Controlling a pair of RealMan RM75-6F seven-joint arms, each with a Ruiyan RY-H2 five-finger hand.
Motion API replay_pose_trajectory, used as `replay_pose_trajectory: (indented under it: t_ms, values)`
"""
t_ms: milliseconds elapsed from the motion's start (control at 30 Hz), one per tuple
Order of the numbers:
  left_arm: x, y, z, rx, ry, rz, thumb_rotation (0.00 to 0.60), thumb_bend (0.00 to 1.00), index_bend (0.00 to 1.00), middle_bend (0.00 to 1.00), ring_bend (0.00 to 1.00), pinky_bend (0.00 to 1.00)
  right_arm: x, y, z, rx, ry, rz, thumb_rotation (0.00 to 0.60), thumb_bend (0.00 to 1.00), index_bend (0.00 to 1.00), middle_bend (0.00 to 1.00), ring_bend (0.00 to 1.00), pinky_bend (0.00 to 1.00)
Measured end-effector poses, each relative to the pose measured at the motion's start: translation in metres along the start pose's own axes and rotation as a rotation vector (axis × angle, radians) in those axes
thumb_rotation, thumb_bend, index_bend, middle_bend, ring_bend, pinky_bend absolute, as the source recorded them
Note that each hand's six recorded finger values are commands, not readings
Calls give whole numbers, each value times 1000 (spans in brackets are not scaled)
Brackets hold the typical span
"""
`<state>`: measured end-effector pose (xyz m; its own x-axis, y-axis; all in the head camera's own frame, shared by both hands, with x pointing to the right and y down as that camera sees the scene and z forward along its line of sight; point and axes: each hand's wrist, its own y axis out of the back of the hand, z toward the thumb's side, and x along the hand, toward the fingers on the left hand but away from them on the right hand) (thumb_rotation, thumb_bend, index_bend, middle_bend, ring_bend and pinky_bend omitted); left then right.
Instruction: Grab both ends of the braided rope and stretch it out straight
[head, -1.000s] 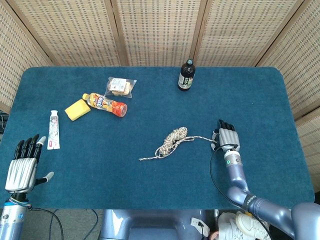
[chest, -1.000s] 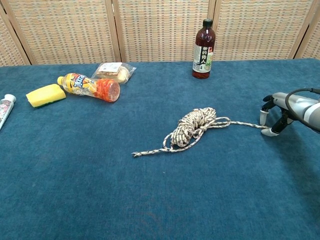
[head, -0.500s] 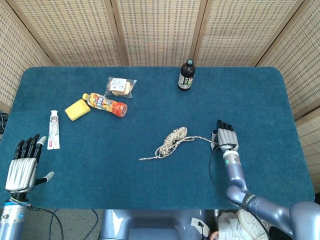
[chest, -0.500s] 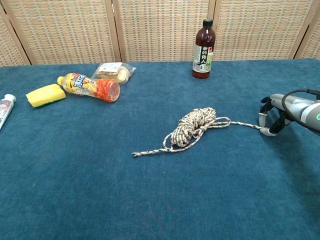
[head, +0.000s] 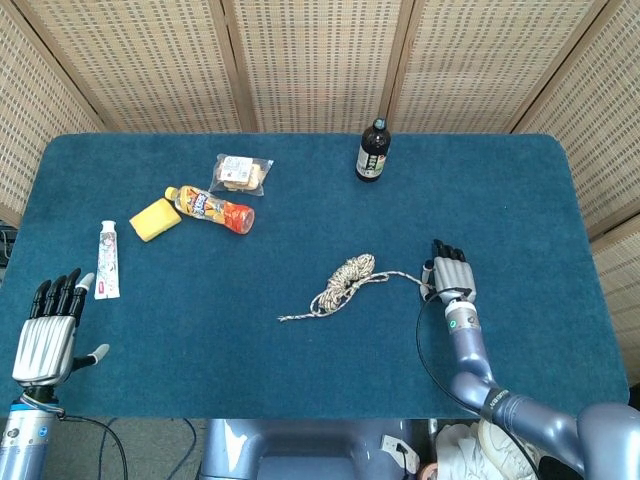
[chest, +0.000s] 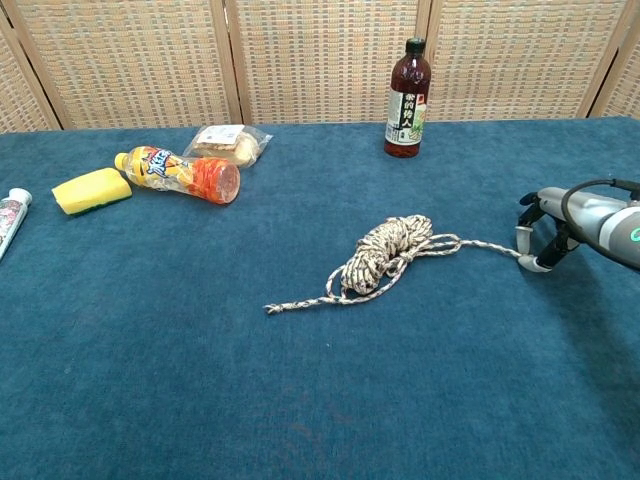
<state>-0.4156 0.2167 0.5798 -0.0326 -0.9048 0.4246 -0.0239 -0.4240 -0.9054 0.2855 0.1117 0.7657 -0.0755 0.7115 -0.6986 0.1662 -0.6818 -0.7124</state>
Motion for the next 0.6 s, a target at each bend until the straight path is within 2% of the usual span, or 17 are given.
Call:
replay_pose_trajectory:
  t_ms: [233,400,600]
  values:
    - [9,0,22,22,-72,-12,600,0,16,0,0,0,2,4,2,11,15,-12,600,460,657,0,0,0]
    - [21,-1,50,41,-162,-44,600,2,188,0,0,0,4,7,5,13,23,-22,600,475,660,0,0,0]
    - [47,-16,94,29,-297,-125,600,56,371,0,0,0,6,9,7,23,30,-29,600,475,662,0,0,0]
